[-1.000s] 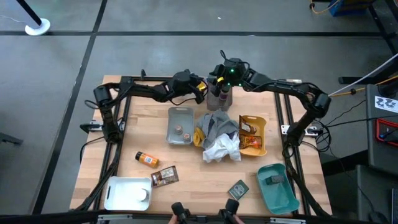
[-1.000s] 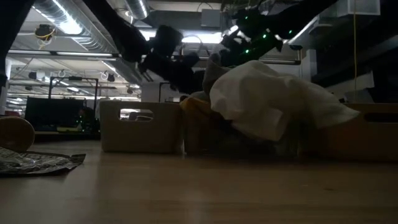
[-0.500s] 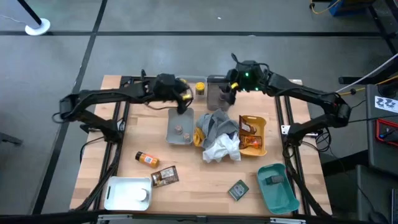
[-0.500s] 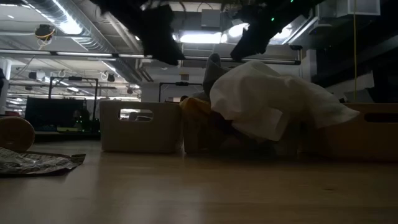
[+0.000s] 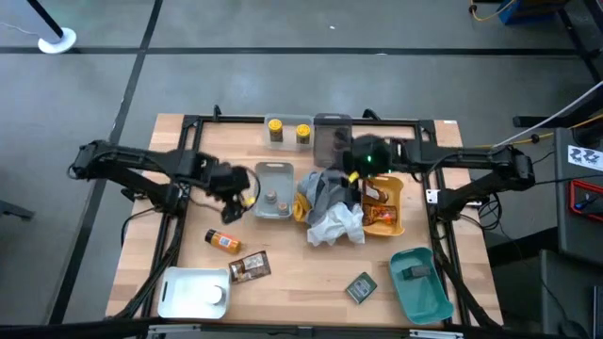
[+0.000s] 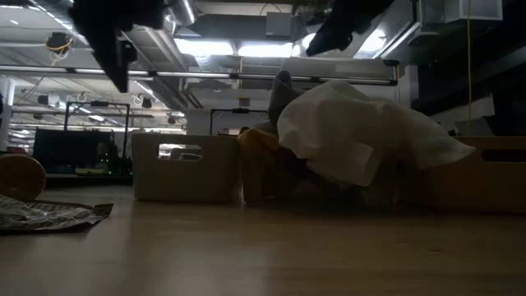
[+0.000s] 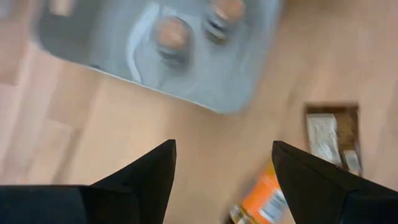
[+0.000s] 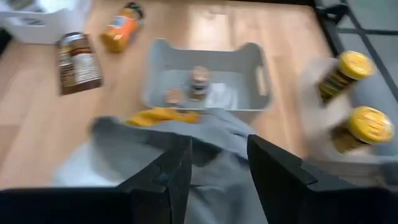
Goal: Sort spices by type
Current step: Put the black seasoning bottle into the black bin
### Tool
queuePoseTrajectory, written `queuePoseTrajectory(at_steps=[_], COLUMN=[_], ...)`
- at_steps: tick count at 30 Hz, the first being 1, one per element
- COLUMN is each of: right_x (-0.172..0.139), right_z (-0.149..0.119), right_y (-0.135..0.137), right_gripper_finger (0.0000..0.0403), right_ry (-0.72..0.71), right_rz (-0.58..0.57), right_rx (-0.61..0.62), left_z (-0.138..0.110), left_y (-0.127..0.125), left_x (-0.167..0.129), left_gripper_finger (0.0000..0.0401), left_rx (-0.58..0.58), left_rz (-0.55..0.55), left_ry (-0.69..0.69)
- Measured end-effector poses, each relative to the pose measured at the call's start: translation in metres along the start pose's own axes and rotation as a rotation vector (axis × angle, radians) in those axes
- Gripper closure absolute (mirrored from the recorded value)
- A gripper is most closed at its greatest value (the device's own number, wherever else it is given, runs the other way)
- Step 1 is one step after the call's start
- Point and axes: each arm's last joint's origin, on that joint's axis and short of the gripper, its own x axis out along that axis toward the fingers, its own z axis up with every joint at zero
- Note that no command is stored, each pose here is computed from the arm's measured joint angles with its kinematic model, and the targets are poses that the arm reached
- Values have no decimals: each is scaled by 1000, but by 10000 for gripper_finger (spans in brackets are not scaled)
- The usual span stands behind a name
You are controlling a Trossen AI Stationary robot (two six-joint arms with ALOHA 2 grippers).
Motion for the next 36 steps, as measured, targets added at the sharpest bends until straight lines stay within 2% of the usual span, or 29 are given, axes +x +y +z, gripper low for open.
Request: queuePoseTrajectory(at_steps=[5, 7, 12, 16, 19, 22, 28, 32, 36], right_x=[0, -1, -4, -6, -6, -6, -6, -6, -6], right_z=[2, 3, 3, 2, 2, 2, 2, 1, 0], right_y=[31, 42, 64, 76, 81, 81, 80, 80, 80], right_gripper_finger=[246, 246, 246, 246, 246, 246, 246, 246, 246], right_ry=[-3, -2, -6, -7, -7, -7, -4, 0, 12], right_rz=[32, 35, 48, 79, 92, 91, 89, 89, 88], right_rx=[-35, -40, -23, -13, -23, -22, -21, -21, -24], left_z=[-18, -25, -41, -50, -53, -55, -54, -55, -58], left_y=[-28, -34, -36, -34, -34, -37, -48, -56, -59], left_x=[5, 7, 17, 18, 18, 17, 17, 16, 15], left_gripper_finger=[152, 152, 152, 152, 152, 152, 152, 152, 152], left_rx=[111, 84, -176, -558, -840, -1022, -1249, -1331, -1397], left_rz=[-40, -45, 6, 76, 84, 92, 48, 17, 29], left_ry=[43, 62, 136, 209, 285, 328, 328, 291, 247])
